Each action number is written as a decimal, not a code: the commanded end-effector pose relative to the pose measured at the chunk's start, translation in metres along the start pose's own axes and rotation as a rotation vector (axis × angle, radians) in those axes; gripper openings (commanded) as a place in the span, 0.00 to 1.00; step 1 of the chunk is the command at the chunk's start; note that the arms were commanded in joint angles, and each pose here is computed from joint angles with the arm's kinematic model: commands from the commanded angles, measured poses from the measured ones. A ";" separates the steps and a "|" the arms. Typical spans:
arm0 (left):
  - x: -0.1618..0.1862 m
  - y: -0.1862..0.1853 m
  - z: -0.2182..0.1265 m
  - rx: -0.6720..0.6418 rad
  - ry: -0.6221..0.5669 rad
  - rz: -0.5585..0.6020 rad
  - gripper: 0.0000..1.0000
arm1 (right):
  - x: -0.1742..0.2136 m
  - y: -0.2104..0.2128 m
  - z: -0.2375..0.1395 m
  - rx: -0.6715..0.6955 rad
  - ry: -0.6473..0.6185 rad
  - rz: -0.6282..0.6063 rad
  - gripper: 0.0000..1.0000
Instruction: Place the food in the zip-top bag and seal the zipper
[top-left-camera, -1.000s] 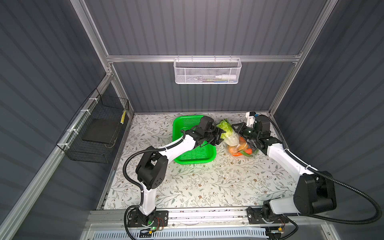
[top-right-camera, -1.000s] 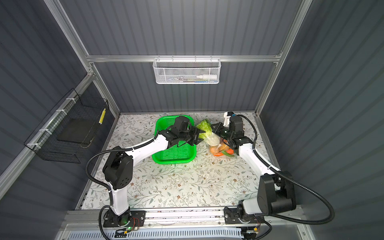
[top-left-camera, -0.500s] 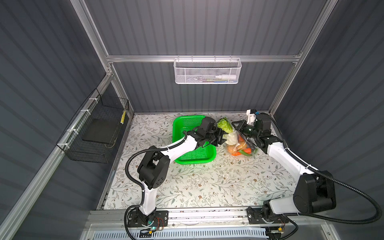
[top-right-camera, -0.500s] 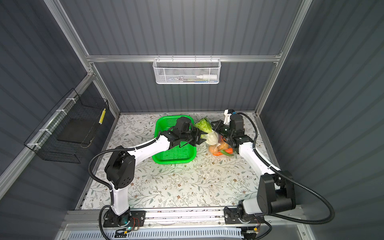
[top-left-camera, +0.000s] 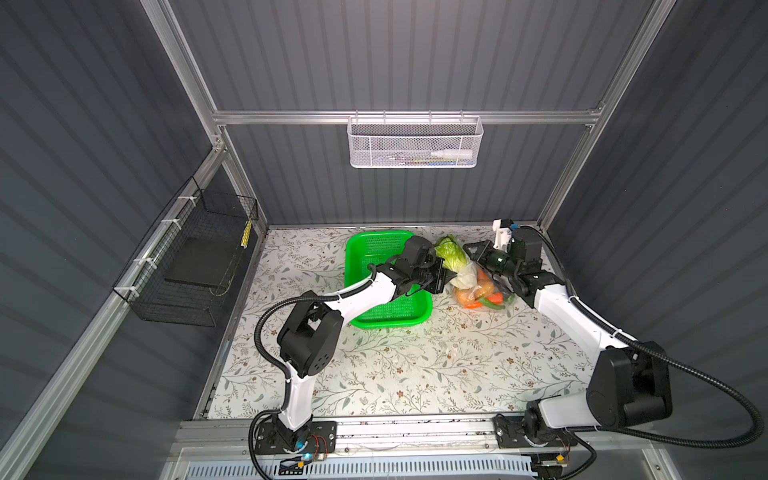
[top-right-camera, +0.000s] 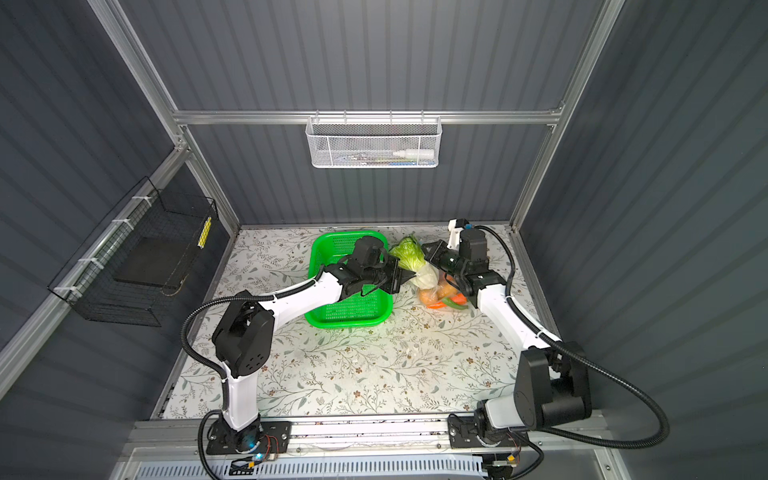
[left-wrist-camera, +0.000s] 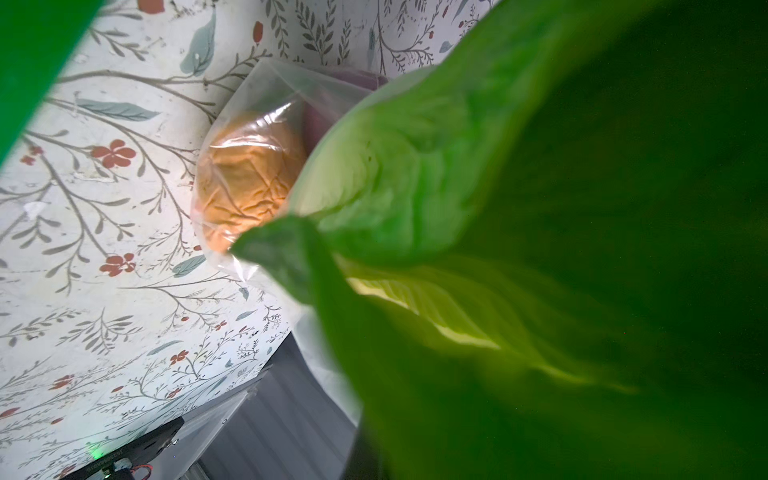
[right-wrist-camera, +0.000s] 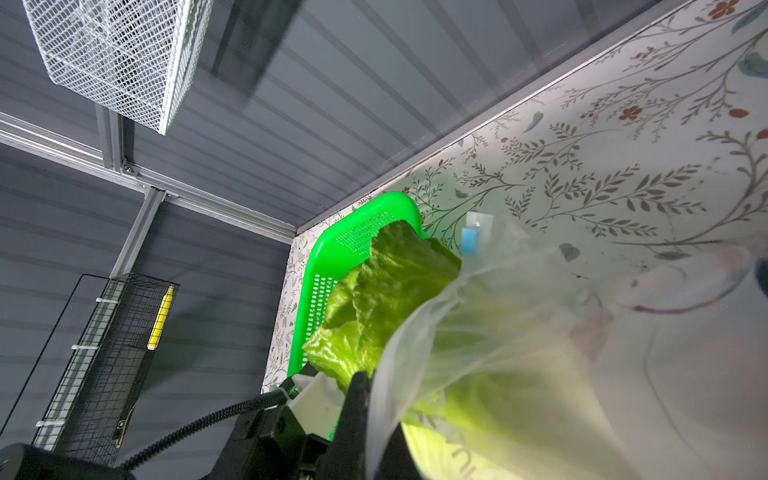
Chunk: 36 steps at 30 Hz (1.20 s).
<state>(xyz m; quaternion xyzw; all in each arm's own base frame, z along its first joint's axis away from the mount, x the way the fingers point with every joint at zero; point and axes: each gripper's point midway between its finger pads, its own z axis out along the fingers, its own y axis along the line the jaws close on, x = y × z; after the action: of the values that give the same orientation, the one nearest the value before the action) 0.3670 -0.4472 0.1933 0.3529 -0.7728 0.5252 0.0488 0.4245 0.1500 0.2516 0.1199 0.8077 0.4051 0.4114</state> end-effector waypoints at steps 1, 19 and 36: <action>-0.013 -0.017 -0.025 -0.033 -0.058 0.143 0.00 | -0.010 0.021 -0.006 -0.073 -0.030 -0.028 0.00; -0.026 -0.065 -0.096 -0.261 -0.181 0.670 0.00 | 0.001 0.016 -0.022 -0.064 -0.044 0.013 0.00; 0.008 -0.138 -0.105 -0.080 -0.269 0.914 0.00 | -0.055 0.052 -0.069 0.014 -0.141 -0.178 0.00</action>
<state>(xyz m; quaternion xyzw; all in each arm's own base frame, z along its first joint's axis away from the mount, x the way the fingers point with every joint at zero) 0.3948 -0.4025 0.3508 0.0341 -0.8693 0.4319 -0.2379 0.4000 0.1404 0.3438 0.0713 0.7761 0.4105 0.4734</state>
